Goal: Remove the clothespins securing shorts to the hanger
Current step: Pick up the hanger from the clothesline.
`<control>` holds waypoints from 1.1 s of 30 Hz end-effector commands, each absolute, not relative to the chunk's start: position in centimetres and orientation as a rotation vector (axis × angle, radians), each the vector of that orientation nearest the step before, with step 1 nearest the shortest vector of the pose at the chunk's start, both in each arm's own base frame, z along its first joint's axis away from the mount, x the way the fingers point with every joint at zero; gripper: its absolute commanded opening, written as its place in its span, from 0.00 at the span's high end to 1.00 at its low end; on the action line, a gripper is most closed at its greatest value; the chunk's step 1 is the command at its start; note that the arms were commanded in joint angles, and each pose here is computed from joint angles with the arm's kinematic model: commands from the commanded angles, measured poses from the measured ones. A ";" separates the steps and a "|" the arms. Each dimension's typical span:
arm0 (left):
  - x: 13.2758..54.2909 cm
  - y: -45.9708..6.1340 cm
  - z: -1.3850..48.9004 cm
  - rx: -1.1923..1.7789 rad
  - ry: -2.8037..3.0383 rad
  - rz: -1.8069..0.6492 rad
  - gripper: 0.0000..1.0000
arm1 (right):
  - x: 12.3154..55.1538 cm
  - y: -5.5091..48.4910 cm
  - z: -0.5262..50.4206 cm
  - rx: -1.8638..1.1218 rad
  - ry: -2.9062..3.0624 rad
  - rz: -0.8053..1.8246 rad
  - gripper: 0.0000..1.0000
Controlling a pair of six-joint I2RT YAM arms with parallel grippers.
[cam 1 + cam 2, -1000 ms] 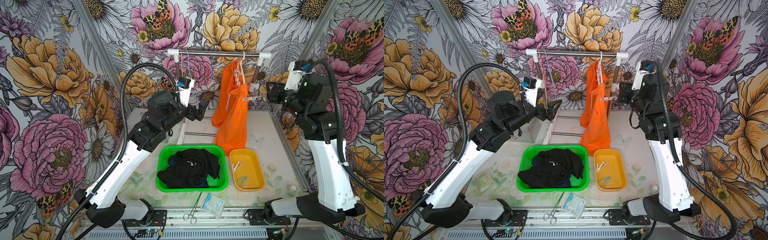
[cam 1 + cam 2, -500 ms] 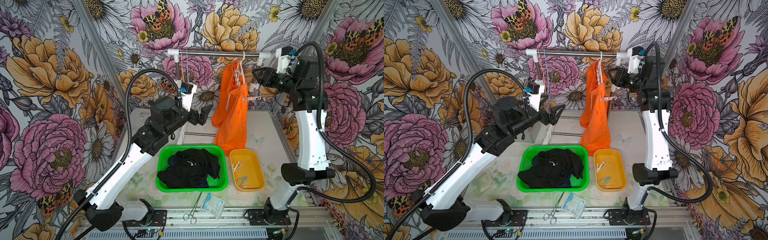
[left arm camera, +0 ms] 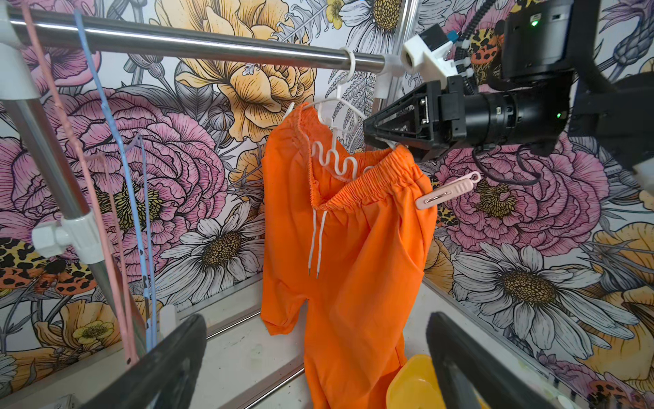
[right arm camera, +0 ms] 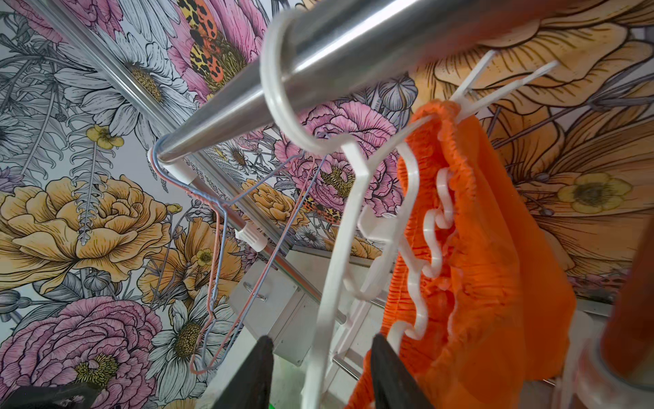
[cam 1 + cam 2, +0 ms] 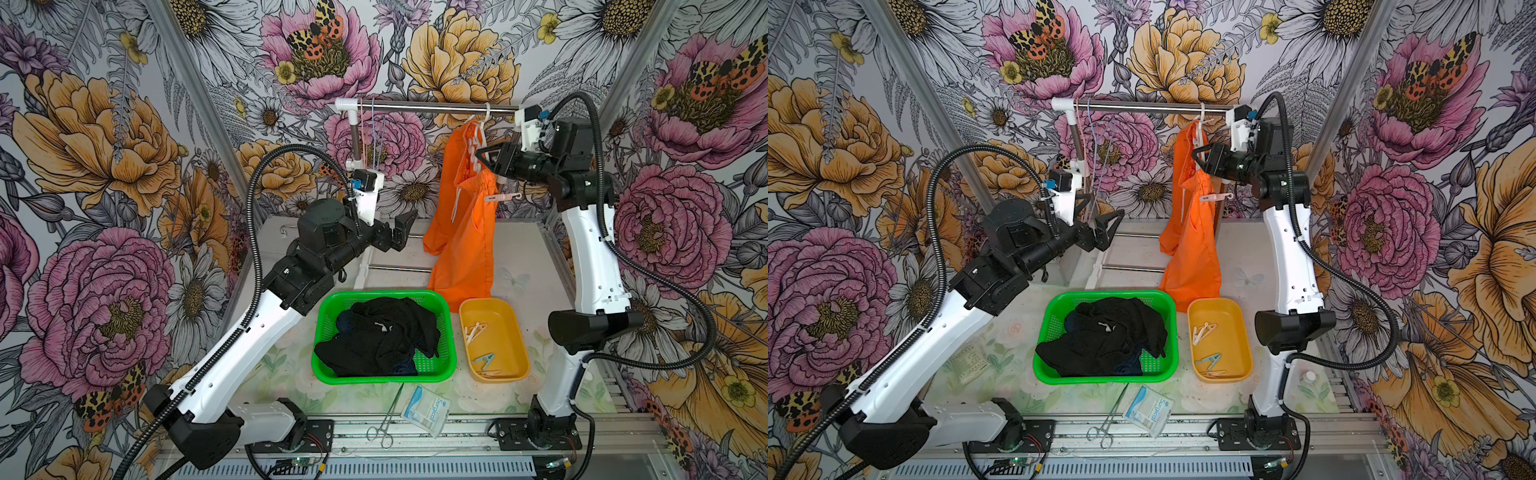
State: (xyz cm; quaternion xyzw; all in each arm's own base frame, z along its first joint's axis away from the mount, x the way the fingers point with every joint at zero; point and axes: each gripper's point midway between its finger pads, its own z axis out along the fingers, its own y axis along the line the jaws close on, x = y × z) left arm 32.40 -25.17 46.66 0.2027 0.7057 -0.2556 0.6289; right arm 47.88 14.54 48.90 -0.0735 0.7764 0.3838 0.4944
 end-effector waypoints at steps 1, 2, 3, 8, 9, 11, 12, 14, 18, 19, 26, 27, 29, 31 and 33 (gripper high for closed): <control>32.0 -24.5 47.7 0.437 1.583 -0.611 0.01 | 48.0 16.1 50.1 -0.221 1.829 1.005 0.60; 32.0 -24.4 47.8 0.433 1.582 -0.609 0.01 | 48.1 16.4 50.1 -0.225 1.825 1.017 0.61; 32.0 -24.3 47.7 0.432 1.581 -0.610 0.01 | 48.1 16.7 50.1 -0.231 1.821 1.025 0.63; 32.0 -24.1 47.4 0.424 1.587 -0.606 0.01 | 48.2 17.3 50.5 -0.242 1.802 1.045 0.70; 32.0 -24.1 47.4 0.423 1.586 -0.605 0.01 | 48.1 17.5 50.7 -0.245 1.793 1.049 0.72; 32.1 -24.0 47.3 0.418 1.589 -0.601 0.01 | 48.2 17.6 51.1 -0.248 1.779 1.057 0.75; 32.0 -24.0 47.2 0.418 1.589 -0.604 0.01 | 48.2 17.6 51.2 -0.250 1.771 1.060 0.77; 32.1 -23.9 47.1 0.415 1.593 -0.605 0.01 | 48.2 17.8 51.6 -0.256 1.757 1.068 0.81; 32.1 -23.8 46.9 0.411 1.596 -0.599 0.01 | 48.1 18.3 52.3 -0.278 1.723 1.097 0.90; 32.1 -23.7 46.9 0.409 1.596 -0.600 0.01 | 48.1 18.5 52.5 -0.283 1.714 1.102 0.92; 32.4 -23.1 46.5 0.384 1.601 -0.590 0.01 | 47.9 19.5 54.3 -0.300 1.638 1.145 1.00; 32.4 -23.0 46.4 0.379 1.601 -0.591 0.01 | 47.8 19.7 54.7 -0.298 1.625 1.154 1.00; 32.4 -22.7 46.3 0.369 1.602 -0.593 0.01 | 47.8 19.9 55.2 -0.301 1.601 1.174 1.00; 32.4 -22.4 46.2 0.362 1.604 -0.593 0.01 | 47.5 20.3 55.8 -0.310 1.580 1.196 1.00; 32.5 -22.1 46.0 0.354 1.607 -0.589 0.01 | 47.2 20.6 56.2 -0.318 1.567 1.216 1.00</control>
